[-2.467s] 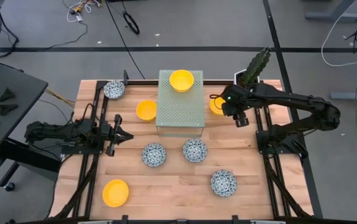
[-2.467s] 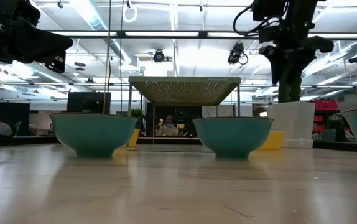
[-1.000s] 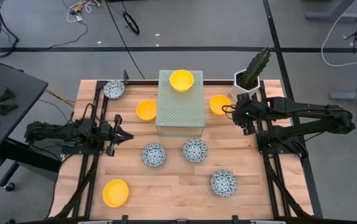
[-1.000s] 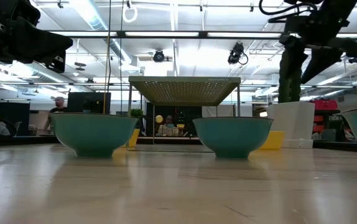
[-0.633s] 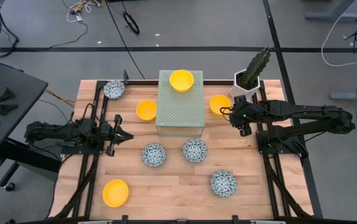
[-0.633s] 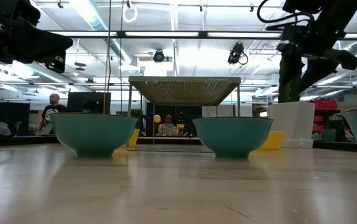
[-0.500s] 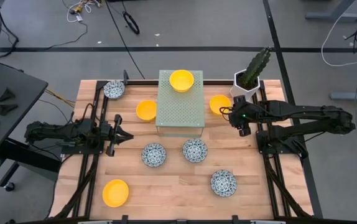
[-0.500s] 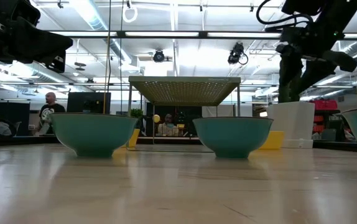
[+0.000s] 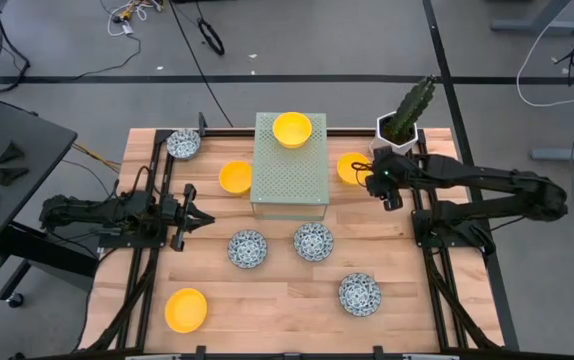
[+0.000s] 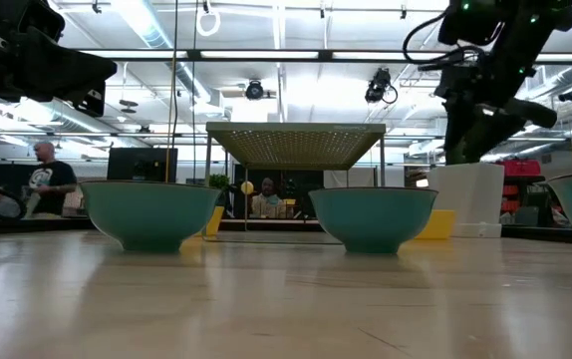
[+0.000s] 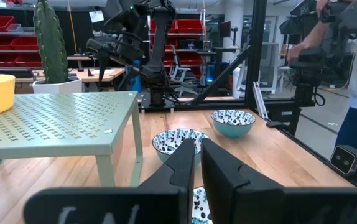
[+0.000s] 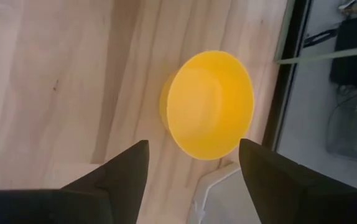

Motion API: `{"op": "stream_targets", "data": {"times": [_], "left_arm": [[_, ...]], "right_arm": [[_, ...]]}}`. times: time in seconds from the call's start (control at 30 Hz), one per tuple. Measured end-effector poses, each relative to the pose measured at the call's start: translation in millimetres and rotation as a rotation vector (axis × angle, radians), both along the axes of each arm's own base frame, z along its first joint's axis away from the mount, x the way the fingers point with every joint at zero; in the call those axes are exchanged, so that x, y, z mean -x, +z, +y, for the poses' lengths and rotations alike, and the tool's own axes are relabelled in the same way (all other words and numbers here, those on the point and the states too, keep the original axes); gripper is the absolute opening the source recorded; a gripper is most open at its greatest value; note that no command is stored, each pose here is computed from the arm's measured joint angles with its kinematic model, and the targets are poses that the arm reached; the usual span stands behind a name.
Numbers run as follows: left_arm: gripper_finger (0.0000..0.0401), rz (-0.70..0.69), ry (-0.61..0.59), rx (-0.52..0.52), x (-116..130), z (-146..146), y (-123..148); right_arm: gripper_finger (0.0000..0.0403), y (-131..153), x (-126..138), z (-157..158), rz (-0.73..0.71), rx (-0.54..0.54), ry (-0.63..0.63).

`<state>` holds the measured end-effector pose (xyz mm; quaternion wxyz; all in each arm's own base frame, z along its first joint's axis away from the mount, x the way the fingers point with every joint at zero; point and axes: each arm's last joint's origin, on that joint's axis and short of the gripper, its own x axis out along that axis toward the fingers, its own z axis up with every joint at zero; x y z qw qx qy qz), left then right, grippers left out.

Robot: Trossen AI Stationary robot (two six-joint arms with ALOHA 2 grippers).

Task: Pick & Place Mini bowls
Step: Stack the yellow bowl on top of the other yellow bowl on the shelf

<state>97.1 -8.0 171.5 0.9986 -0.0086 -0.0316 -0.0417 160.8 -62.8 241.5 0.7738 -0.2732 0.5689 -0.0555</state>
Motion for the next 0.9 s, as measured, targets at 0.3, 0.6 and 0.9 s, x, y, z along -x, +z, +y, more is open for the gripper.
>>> {"op": "stream_targets", "data": {"times": [0.3,0.6,0.9], "left_arm": [[0.0034,0.0,0.0,0.0,0.0,0.0,0.0],[0.0034,0.0,0.0,0.0,0.0,0.0,0.0],[0.0034,0.0,0.0,0.0,0.0,0.0,0.0]], "right_arm": [[0.0251,3.6,-3.7,-12.8,0.015,-0.086,-0.035],[0.0251,17.1,-14.6,-29.4,-0.008,-0.119,-0.071],[0.0251,16.2,-26.7,-50.4,0.041,-0.183,-0.105]]}}
